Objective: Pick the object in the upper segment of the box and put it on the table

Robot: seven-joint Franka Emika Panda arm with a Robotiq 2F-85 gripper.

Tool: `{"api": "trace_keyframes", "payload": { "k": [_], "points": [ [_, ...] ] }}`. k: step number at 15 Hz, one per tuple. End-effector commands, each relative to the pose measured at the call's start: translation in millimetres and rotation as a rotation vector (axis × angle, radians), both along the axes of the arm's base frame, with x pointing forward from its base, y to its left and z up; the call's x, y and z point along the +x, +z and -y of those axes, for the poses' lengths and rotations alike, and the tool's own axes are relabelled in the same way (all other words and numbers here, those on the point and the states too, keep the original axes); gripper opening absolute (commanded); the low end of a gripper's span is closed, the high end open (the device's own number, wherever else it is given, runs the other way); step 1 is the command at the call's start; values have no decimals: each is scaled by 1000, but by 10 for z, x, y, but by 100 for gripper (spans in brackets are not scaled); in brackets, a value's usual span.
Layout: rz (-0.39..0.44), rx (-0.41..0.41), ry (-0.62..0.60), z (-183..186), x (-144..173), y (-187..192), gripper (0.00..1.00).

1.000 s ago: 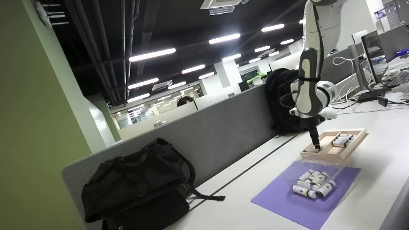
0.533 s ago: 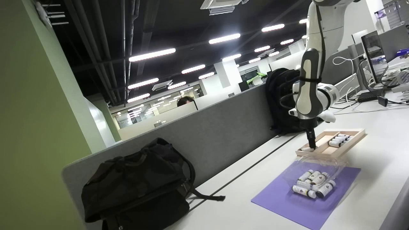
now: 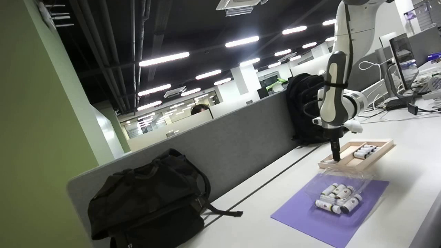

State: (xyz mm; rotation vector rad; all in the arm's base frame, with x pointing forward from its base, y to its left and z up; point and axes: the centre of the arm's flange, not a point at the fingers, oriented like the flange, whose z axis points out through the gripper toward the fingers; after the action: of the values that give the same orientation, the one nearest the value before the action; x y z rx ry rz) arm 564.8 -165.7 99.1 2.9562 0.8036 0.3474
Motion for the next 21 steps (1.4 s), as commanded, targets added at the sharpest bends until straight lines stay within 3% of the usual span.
{"api": "trace_keyframes", "payload": {
  "k": [1, 3, 4, 6, 13, 18, 21],
  "points": [
    [-5, 18, -7, 80, 7, -42, 84],
    [-6, 21, -11, 100, 2, -64, 97],
    [-4, 20, -14, 113, -4, -79, 52],
    [-5, 19, -14, 128, -14, -98, 55],
    [-12, 14, -34, 75, 32, 40, 13],
    [-9, -24, -105, -154, 240, 451, 13],
    [-53, 18, -146, -438, 409, 600, 13]
  ]
}}
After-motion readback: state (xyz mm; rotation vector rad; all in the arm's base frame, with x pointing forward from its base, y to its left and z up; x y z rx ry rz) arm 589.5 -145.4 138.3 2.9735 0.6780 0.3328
